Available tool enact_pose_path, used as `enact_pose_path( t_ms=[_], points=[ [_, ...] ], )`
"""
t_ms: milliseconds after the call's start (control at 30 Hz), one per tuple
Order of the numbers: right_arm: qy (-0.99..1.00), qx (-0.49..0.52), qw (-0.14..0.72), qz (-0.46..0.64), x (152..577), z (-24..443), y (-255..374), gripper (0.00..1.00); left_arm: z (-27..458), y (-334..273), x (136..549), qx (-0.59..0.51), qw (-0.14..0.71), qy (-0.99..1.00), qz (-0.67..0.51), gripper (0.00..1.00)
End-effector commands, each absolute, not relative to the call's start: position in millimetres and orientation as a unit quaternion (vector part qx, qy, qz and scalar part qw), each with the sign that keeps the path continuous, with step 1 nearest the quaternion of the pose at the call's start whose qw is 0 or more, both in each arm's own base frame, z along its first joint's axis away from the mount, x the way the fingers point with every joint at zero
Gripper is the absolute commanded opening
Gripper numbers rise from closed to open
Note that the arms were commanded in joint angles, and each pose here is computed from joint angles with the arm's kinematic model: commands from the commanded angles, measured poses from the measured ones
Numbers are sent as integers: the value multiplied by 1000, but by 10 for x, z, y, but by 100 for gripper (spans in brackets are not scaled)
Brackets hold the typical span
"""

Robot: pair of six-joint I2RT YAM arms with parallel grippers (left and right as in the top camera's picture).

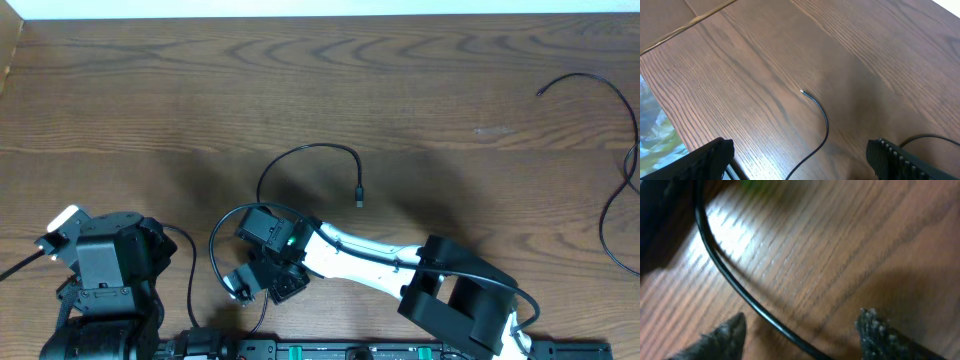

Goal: Untangle cables

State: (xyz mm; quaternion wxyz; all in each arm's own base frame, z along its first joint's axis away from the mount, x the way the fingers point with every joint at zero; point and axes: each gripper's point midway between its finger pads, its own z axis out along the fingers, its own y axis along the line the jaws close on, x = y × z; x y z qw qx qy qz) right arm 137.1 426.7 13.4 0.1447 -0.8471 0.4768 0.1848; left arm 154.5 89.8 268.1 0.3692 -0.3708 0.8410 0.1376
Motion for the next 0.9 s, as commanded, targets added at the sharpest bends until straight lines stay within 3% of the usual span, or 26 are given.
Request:
enact_pose_path(
  t_ms=[0, 100, 133, 700, 767, 867],
  points=[
    [485, -840, 137, 201, 1305, 133, 4273, 33, 2715, 918, 1532, -367, 371, 841, 145, 91],
    [492, -836, 137, 202, 1311, 135, 4278, 3, 2712, 917, 1529, -367, 370, 841, 145, 90],
    [493, -835, 137, 202, 1310, 134, 4278, 1, 2711, 917, 1528, -367, 370, 841, 145, 91],
    [547, -799, 158, 193, 1491, 159, 4353, 1, 2711, 917, 1528, -367, 370, 841, 145, 91],
    [548, -799, 156, 193, 1486, 155, 4344, 7, 2711, 917, 1528, -367, 370, 841, 145, 91],
    [549, -799, 149, 192, 1472, 141, 4316, 24, 2711, 917, 1528, -367, 370, 841, 145, 91]
  ],
)
